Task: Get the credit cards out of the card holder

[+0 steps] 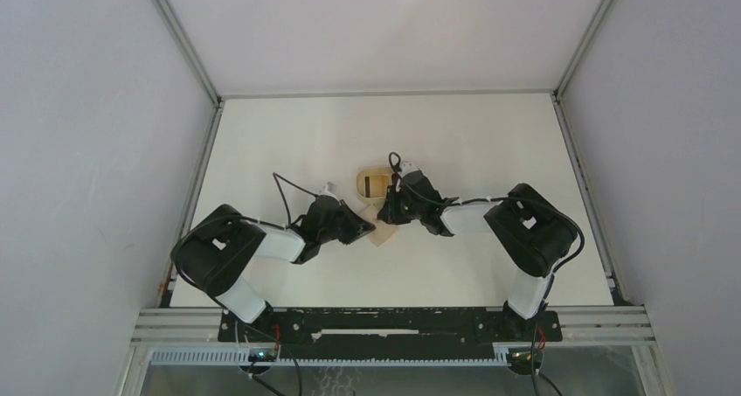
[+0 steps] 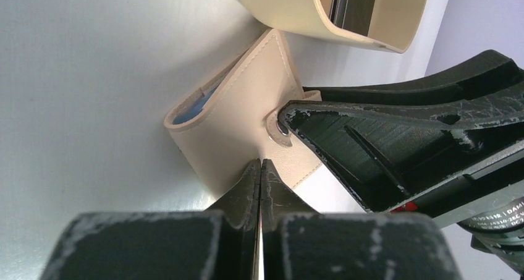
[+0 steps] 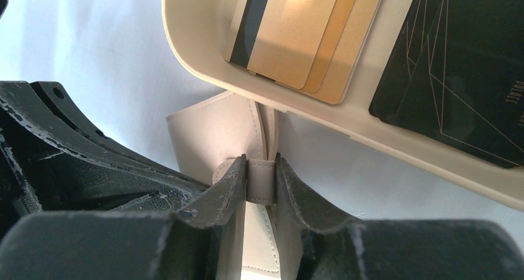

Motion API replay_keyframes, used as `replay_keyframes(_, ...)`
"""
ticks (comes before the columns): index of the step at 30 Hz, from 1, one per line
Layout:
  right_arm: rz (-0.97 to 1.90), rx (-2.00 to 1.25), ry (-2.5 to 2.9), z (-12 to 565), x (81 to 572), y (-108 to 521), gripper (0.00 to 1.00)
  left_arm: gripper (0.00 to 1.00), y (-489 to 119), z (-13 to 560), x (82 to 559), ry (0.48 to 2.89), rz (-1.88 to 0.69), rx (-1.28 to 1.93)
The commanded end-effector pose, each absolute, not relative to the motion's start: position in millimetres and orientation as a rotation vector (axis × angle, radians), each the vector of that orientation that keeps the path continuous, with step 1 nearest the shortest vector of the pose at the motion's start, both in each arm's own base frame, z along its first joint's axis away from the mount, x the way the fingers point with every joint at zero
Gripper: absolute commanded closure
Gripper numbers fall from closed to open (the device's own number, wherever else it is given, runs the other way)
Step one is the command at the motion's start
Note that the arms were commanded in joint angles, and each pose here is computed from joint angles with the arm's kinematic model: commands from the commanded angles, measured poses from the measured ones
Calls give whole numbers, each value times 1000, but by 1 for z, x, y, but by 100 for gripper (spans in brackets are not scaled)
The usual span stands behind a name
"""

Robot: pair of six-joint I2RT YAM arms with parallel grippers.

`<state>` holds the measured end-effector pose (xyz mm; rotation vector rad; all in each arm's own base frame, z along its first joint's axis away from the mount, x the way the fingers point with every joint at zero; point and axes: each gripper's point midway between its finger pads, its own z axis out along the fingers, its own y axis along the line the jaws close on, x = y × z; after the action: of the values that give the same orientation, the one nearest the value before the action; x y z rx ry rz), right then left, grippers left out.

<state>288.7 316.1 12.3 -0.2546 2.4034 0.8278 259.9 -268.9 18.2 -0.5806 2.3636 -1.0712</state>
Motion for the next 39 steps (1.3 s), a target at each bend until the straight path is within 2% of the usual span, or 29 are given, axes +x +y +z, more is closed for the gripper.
replay_keyframes(1,649,-437,2649,-41,220,298,74,100,-226,-41,248,2506,-732,-646)
replay_keyframes(4,617,-457,2629,-38,216,299,73,100,-224,-44,249,2514,-710,-655)
replay_keyframes(8,619,-457,2598,-32,216,300,60,100,-222,-49,249,2526,-681,-656)
replay_keyframes(15,616,-482,2577,-30,211,300,52,100,-216,-55,248,2539,-630,-660)
replay_keyframes(24,590,-491,2579,-33,206,302,53,100,-212,-62,246,2555,-595,-667)
replay_keyframes(27,621,-454,2583,-33,209,299,63,100,-211,-63,245,2555,-588,-667)
replay_keyframes(33,793,-345,2625,-35,214,295,64,100,-209,-63,244,2555,-576,-664)
replay_keyframes(39,805,-363,2647,-41,205,299,66,100,-207,-67,242,2567,-564,-670)
